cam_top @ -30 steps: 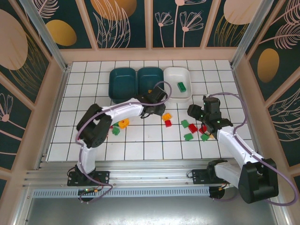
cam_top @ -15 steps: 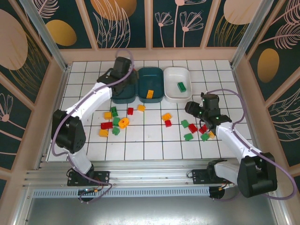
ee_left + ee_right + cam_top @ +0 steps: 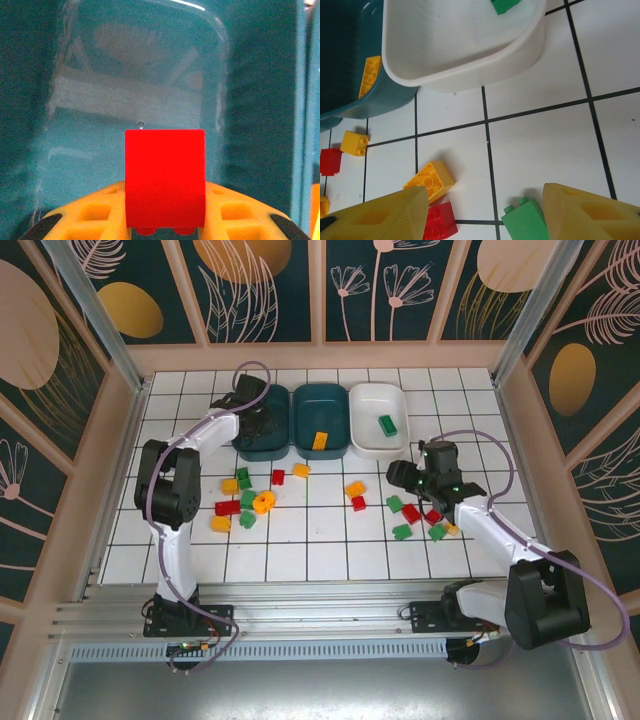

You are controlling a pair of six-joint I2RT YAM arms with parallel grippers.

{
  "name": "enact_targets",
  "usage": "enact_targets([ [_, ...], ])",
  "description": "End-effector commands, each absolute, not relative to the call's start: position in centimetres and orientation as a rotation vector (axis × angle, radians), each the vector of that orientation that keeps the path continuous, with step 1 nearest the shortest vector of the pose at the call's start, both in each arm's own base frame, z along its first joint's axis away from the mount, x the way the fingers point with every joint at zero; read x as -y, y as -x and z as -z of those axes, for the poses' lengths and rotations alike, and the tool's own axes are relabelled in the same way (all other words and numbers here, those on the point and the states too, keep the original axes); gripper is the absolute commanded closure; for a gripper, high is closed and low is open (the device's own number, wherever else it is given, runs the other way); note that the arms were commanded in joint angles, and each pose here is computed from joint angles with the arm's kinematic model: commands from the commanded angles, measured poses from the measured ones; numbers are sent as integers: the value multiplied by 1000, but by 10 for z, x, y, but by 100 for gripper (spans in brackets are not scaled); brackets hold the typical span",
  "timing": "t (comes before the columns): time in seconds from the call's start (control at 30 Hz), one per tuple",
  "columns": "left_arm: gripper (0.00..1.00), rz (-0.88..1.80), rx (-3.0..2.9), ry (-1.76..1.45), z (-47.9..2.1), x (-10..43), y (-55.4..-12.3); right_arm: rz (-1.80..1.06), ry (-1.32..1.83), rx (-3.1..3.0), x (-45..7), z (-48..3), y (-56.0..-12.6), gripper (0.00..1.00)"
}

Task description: Sort the legos into containers by color

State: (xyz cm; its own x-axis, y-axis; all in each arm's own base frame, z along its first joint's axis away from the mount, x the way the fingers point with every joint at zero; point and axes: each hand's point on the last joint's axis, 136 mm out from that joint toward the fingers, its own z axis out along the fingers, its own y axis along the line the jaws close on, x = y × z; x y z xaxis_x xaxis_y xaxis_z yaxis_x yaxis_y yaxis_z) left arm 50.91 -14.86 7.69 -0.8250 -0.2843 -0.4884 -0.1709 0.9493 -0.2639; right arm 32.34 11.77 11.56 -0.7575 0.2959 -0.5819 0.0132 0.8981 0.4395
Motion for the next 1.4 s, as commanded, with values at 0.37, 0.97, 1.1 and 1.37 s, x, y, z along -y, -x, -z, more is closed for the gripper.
enact_targets([
  [0.37, 21, 389, -2516, 318, -118, 152, -517, -424, -203, -2405, -116, -135, -336, 30],
  [0.97, 2, 1122, -2340, 76, -185, 211, -343, 26, 107, -2727, -122, -50, -286, 42],
  [1.1, 1, 1137, -2321, 68, -191, 208, -329, 30, 144, -2716, -125, -49, -292, 42],
  [1.37, 2, 1152, -2328, 59, -194, 211, -330, 77, 226, -2766, -126, -29, -298, 43],
])
